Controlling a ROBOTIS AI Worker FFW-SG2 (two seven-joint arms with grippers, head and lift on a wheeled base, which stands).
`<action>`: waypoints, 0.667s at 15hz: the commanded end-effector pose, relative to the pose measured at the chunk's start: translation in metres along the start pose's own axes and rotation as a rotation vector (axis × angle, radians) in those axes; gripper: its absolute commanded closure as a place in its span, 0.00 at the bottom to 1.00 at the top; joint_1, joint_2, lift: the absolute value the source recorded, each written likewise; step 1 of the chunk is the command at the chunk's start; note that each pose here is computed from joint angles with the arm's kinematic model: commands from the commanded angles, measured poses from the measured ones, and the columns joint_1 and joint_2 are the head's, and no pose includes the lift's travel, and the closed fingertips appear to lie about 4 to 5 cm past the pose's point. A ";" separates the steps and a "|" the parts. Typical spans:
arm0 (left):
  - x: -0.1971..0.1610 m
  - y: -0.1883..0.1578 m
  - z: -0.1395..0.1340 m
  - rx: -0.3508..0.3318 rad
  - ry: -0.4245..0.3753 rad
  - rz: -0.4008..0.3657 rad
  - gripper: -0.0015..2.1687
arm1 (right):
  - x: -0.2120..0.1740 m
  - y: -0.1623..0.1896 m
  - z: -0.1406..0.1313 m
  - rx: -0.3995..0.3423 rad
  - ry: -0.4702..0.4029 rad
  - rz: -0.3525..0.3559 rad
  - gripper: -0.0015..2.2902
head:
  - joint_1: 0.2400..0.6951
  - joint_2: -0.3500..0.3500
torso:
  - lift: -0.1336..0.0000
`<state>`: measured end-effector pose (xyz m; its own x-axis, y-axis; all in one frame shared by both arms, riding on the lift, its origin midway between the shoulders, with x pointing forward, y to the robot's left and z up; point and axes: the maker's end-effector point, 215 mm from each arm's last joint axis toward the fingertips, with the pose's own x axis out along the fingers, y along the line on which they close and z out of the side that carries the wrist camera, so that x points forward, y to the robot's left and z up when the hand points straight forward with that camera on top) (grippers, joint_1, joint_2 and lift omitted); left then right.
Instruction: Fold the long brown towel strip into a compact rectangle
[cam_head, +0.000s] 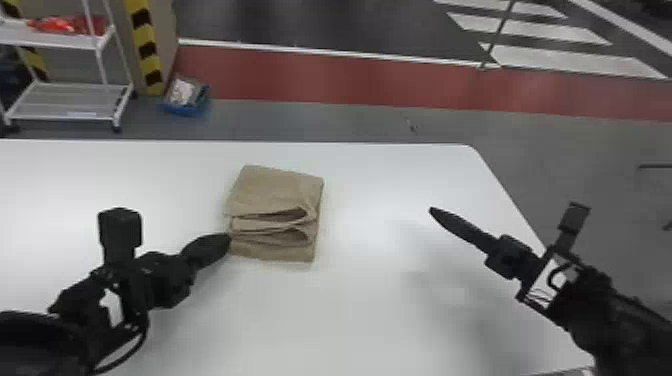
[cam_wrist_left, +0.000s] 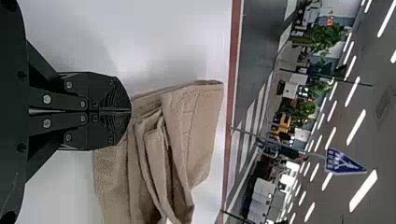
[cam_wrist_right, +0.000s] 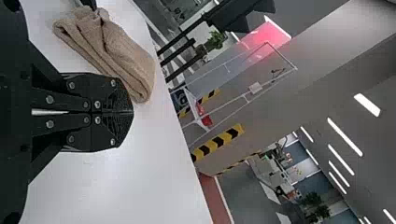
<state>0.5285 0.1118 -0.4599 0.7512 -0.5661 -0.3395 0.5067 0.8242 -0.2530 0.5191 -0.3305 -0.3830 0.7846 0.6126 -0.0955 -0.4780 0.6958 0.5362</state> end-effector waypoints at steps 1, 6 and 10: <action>-0.004 -0.029 -0.012 -0.017 0.040 -0.045 0.95 | -0.001 -0.001 0.000 -0.001 -0.006 -0.002 0.89 | 1.00 0.19 | 0.04; -0.014 -0.065 -0.006 -0.033 0.034 -0.095 0.95 | 0.012 0.014 0.007 -0.003 -0.008 0.027 0.85 | 1.00 0.11 | 0.04; -0.031 -0.035 0.048 -0.036 -0.071 -0.021 0.95 | 0.055 0.069 0.033 -0.241 0.105 0.043 0.03 | 1.00 0.15 | 0.04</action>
<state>0.4980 0.0879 -0.4176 0.7402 -0.6003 -0.3029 0.5259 0.7976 -0.2954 0.5379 -0.2827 -0.3375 0.7489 0.6522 -0.1176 -0.5608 0.7182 0.4118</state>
